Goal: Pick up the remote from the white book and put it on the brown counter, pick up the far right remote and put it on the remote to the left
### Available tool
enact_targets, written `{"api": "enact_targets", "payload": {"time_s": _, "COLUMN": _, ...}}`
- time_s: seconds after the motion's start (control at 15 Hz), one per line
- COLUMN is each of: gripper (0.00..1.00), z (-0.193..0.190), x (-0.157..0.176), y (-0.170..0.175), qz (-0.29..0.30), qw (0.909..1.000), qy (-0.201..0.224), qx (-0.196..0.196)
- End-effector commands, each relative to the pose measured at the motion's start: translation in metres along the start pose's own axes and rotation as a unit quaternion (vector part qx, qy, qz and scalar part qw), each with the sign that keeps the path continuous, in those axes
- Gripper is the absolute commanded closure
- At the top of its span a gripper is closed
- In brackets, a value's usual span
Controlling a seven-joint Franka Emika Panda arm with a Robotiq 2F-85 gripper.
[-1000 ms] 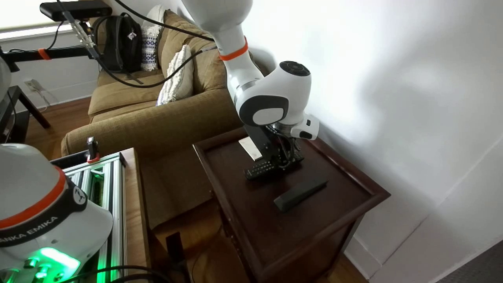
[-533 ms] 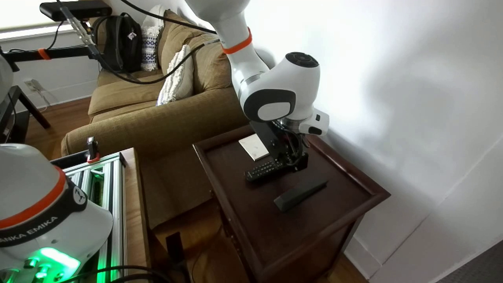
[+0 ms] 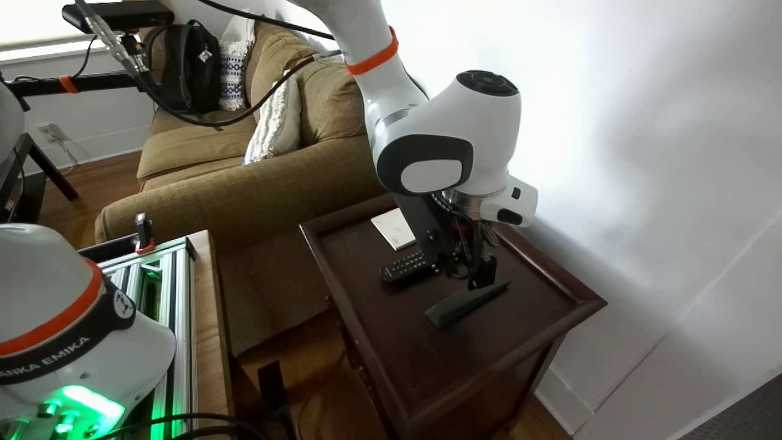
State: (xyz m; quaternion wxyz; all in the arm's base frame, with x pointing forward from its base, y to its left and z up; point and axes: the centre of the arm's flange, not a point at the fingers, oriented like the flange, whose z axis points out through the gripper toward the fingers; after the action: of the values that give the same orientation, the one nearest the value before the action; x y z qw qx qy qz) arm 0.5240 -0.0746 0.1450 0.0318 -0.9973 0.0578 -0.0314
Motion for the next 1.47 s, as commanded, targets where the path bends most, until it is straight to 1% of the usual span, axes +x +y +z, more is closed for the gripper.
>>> {"api": "enact_targets", "payload": {"time_s": 0.0, "gripper": 0.00, "z": 0.000, "x": -0.019, "y": 0.019, "qz": 0.011, "qw": 0.9994, "qy": -0.031, "qx": -0.013}}
{"api": "enact_targets", "payload": {"time_s": 0.2, "gripper": 0.00, "z": 0.013, "x": -0.022, "y": 0.031, "qz": 0.005, "qw": 0.9988, "qy": -0.042, "qx": -0.023}}
{"api": "enact_targets", "payload": {"time_s": 0.4, "gripper": 0.00, "z": 0.024, "x": -0.014, "y": 0.036, "qz": -0.003, "qw": 0.9991, "qy": -0.033, "qx": -0.027}}
{"api": "enact_targets", "payload": {"time_s": 0.67, "gripper": 0.00, "z": 0.036, "x": -0.002, "y": 0.026, "qz": -0.016, "qw": 0.9993, "qy": -0.029, "qx": -0.018}}
{"api": "enact_targets", "payload": {"time_s": 1.07, "gripper": 0.00, "z": 0.058, "x": 0.014, "y": 0.016, "qz": -0.047, "qw": 0.9980, "qy": -0.034, "qx": -0.026}}
{"api": "enact_targets", "payload": {"time_s": 1.13, "gripper": 0.02, "z": 0.060, "x": 0.016, "y": 0.016, "qz": -0.050, "qw": 0.9977, "qy": -0.035, "qx": -0.030}}
{"api": "enact_targets", "payload": {"time_s": 1.2, "gripper": 0.12, "z": 0.063, "x": 0.018, "y": 0.017, "qz": -0.055, "qw": 0.9973, "qy": -0.034, "qx": -0.033}}
{"api": "enact_targets", "payload": {"time_s": 1.27, "gripper": 0.25, "z": 0.065, "x": 0.020, "y": 0.017, "qz": -0.058, "qw": 0.9971, "qy": -0.035, "qx": -0.034}}
{"api": "enact_targets", "payload": {"time_s": 1.33, "gripper": 0.27, "z": 0.067, "x": 0.020, "y": 0.016, "qz": -0.061, "qw": 0.9969, "qy": -0.035, "qx": -0.035}}
{"api": "enact_targets", "payload": {"time_s": 1.4, "gripper": 0.34, "z": 0.068, "x": 0.022, "y": 0.016, "qz": -0.063, "qw": 0.9968, "qy": -0.035, "qx": -0.035}}
